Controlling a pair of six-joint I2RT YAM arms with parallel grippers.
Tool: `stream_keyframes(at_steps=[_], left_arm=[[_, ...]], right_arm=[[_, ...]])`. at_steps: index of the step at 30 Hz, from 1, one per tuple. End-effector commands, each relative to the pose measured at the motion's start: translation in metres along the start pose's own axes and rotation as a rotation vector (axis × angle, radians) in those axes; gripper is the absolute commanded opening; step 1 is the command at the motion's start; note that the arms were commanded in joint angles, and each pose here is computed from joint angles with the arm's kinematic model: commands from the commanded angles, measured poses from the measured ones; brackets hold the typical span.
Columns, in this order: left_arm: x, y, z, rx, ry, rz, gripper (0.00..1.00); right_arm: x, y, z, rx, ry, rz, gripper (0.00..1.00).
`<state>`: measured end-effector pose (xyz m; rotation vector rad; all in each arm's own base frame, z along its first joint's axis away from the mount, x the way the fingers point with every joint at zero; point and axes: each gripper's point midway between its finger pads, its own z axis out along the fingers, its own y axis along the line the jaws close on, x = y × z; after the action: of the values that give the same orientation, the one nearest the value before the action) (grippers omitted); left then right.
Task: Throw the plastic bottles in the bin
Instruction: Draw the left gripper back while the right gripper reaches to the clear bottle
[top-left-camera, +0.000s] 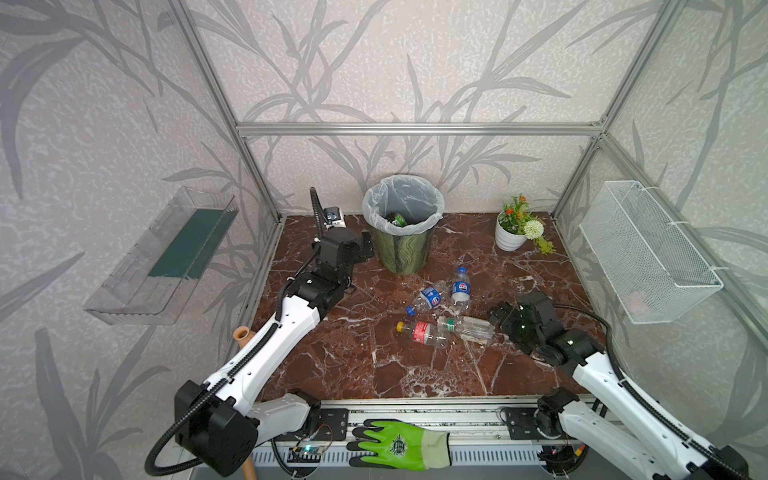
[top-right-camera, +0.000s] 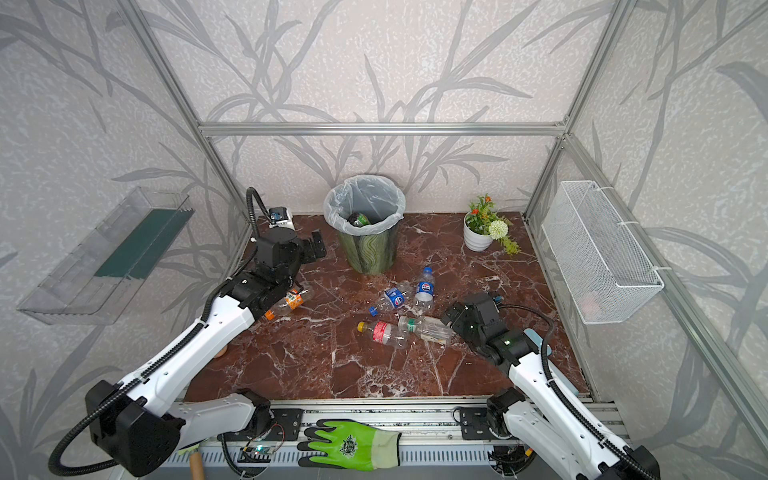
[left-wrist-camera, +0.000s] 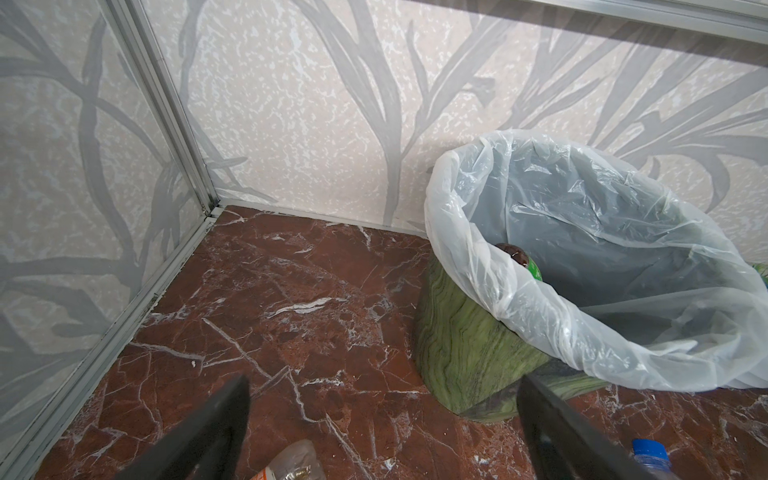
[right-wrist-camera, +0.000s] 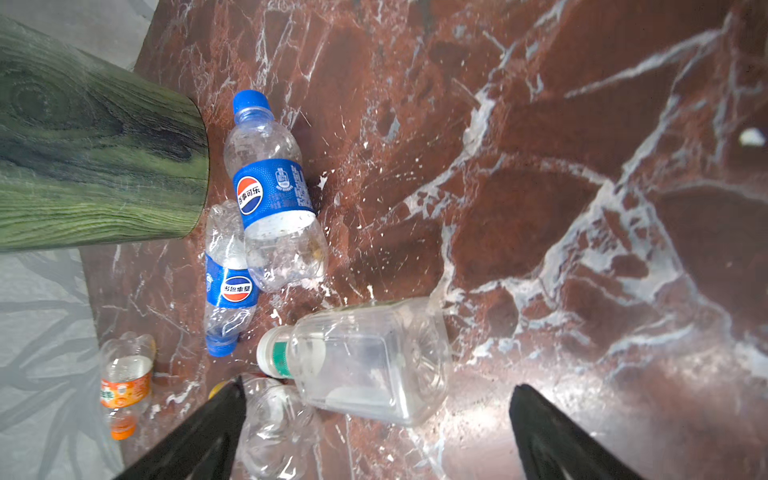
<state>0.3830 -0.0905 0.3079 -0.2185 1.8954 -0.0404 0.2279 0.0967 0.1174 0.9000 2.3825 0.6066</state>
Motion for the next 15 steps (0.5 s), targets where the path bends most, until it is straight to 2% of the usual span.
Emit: stream_keyframes(at_steps=[1, 5, 15], left_arm=[[0.005, 0.008, 0.001, -0.034, 0.004, -0.002, 0.99], [0.008, 0.01, 0.003, -0.047, 0.012, 0.005, 0.99], [0.019, 0.022, 0.003, -0.069, 0.03, 0.002, 0.99]], right_arm=[[0.016, -0.009, 0.003, 0.036, 0.045, 0.186, 0.99], [0.036, -0.005, 0.009, 0.074, 0.088, 0.261, 0.99], [0.049, 0.0, 0.032, 0.145, 0.069, 0.305, 0.99]])
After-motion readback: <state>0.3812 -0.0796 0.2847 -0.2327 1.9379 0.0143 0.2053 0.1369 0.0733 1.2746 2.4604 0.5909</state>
